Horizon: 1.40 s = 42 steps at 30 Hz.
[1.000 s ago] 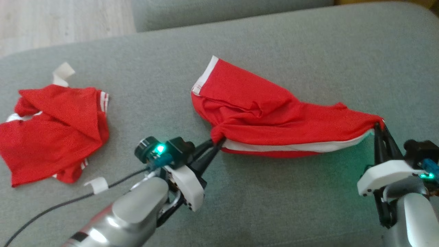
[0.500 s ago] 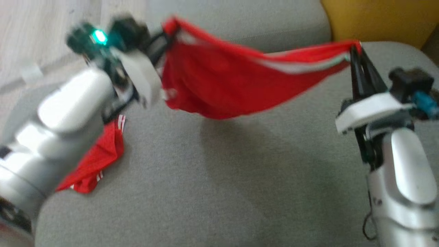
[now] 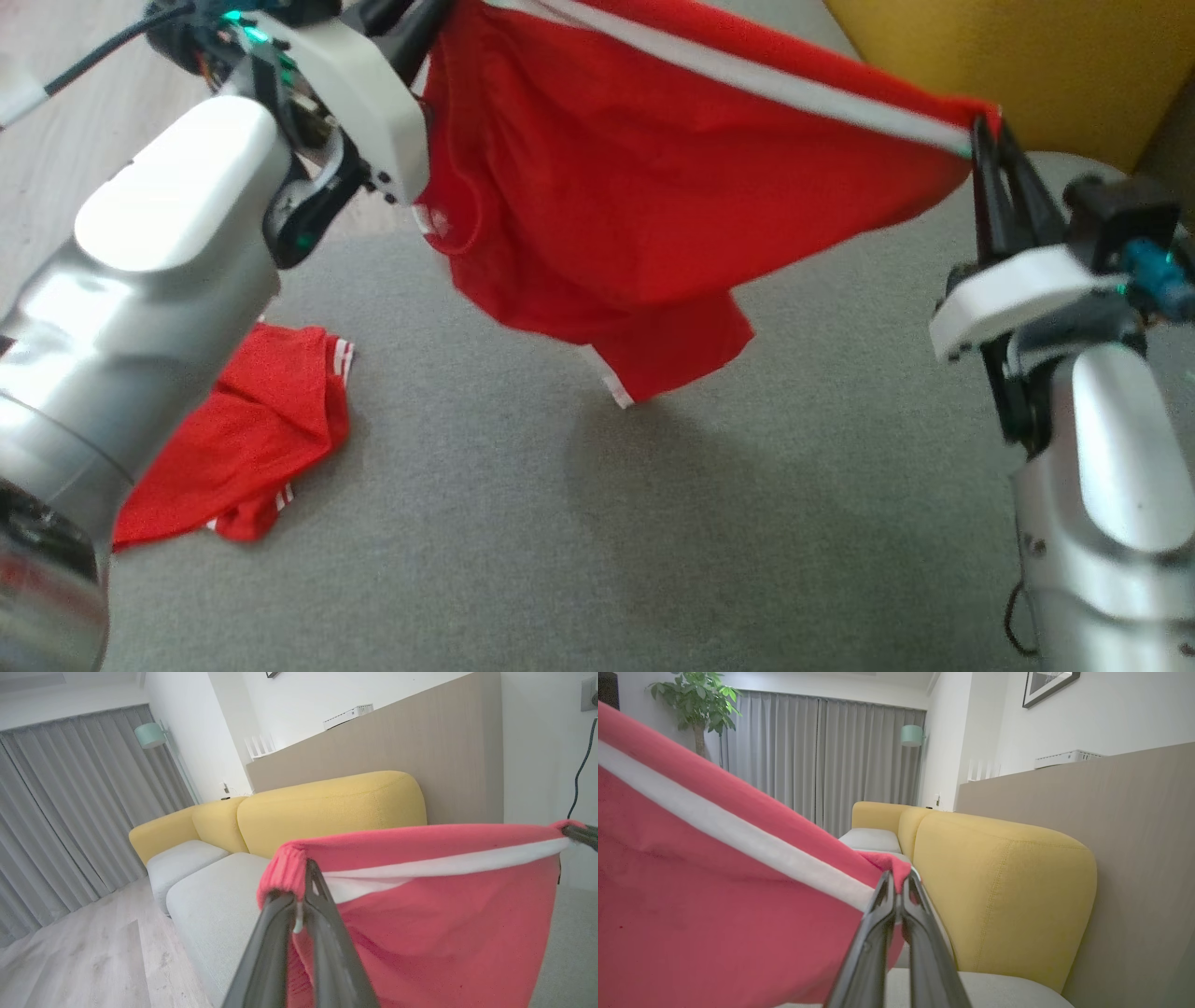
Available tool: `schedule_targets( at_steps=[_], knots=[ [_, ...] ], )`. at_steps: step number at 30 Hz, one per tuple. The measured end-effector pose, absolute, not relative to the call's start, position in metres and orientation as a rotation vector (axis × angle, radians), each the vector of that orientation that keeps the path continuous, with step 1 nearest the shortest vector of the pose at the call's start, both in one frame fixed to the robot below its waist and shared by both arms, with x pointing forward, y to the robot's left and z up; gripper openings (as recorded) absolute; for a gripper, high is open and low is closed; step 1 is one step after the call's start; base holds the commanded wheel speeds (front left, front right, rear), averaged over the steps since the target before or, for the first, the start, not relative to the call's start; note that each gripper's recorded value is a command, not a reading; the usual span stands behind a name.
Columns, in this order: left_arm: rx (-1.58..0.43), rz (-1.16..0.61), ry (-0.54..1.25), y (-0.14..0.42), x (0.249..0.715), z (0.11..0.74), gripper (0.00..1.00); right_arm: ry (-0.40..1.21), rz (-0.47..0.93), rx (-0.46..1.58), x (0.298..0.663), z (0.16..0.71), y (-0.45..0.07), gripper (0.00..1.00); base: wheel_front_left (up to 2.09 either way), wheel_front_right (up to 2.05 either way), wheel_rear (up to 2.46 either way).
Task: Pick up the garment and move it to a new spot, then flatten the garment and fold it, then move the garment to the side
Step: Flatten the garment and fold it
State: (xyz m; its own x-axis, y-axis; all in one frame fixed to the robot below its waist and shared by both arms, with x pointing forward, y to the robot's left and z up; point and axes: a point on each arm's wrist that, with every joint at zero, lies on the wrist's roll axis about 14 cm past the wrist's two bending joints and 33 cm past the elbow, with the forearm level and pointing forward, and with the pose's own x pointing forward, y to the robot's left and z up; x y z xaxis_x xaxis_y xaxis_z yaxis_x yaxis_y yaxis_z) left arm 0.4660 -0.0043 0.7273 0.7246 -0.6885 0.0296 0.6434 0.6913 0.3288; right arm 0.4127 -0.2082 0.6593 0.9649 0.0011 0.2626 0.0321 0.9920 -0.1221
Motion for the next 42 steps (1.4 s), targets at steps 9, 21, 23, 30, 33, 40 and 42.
schedule_targets(
  at_steps=[9,21,23,30,33,40,42],
  knots=[
    [0.128,-0.770,0.052,0.003,0.456,0.672,0.00,-0.189,-0.008,-0.154,0.415,0.640,-0.204,0.00,0.00,0.00,0.00],
    [-0.056,-0.671,0.229,0.033,0.504,0.608,0.00,-0.062,0.065,-0.279,0.482,0.631,-0.197,0.00,0.00,0.00,0.00],
    [-0.058,-0.637,0.183,0.037,0.531,0.620,0.00,-0.092,0.078,-0.302,0.509,0.650,-0.191,0.00,0.00,0.00,0.00],
    [-0.067,-0.550,-0.150,0.040,0.620,0.710,0.00,-0.304,0.012,-0.313,0.586,0.723,-0.202,0.00,0.00,0.00,0.00],
    [-0.113,-0.554,-0.215,0.029,0.636,0.712,0.00,-0.307,-0.015,-0.319,0.603,0.711,-0.211,0.00,0.00,0.00,0.00],
    [-0.164,-0.619,-0.039,0.002,0.625,0.618,0.00,0.008,0.029,-0.376,0.602,0.584,-0.216,0.00,0.00,0.00,0.00],
    [-0.165,-0.634,0.051,-0.002,0.611,0.582,0.00,0.120,0.044,-0.377,0.588,0.544,-0.218,0.00,0.00,0.00,0.00]
  ],
)
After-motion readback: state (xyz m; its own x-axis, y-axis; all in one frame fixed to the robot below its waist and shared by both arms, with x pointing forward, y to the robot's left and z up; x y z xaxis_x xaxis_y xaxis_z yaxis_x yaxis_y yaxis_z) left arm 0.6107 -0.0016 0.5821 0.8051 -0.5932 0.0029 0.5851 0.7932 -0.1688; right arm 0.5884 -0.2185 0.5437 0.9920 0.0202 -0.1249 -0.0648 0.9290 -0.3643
